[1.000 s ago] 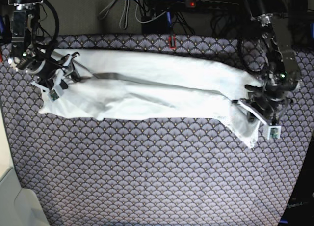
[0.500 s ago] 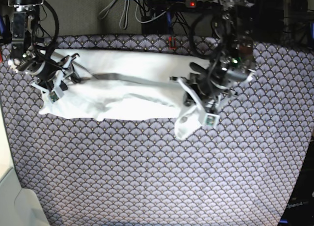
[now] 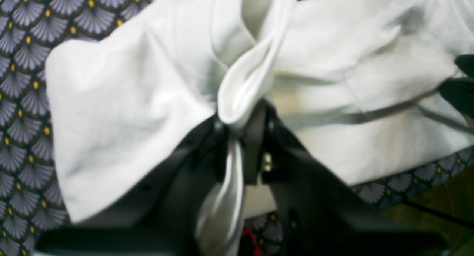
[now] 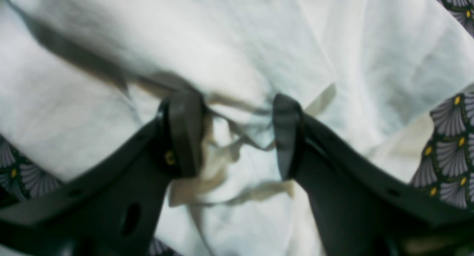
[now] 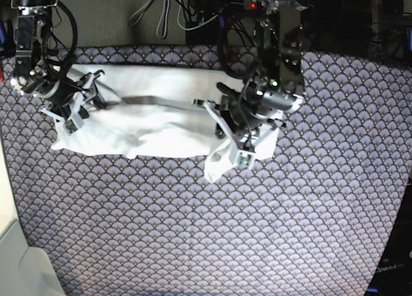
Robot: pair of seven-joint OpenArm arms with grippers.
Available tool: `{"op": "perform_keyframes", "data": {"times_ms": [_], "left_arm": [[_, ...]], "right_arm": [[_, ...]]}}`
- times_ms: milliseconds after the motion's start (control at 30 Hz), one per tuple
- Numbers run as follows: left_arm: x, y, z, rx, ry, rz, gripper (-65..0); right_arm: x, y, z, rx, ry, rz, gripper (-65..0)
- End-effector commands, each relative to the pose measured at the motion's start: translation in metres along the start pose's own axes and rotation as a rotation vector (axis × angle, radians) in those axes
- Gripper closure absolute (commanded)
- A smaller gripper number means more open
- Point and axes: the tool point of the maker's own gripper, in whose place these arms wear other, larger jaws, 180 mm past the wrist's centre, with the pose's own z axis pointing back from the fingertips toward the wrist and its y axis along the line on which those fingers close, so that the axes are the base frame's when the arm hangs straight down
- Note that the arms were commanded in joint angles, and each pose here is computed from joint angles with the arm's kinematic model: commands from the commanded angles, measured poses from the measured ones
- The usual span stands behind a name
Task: Fold the T-shirt properly
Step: 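Lift the shirt end with the left gripper and fold it toward the right gripper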
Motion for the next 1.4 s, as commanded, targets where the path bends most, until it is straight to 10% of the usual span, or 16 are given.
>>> {"op": "perform_keyframes", "data": {"times_ms": [0, 1067, 1367], "left_arm": [[0.016, -0.006, 0.002, -0.019, -0.054, 0.001, -0.4], [-0.009, -0.089, -0.047, -0.213, 0.031, -0.174, -1.0], [-0.006, -0.100, -0.043, -0.239, 0.019, -0.205, -38.7]], "right_arm": [[0.010, -0.003, 0.002, -0.002, -0.031, 0.016, -31.4], [0.017, 0.002, 0.001, 0.019, -0.063, 0.053, -31.4], [0.018, -0.007, 0.006, 0.001, -0.061, 0.068, -31.4]]}}
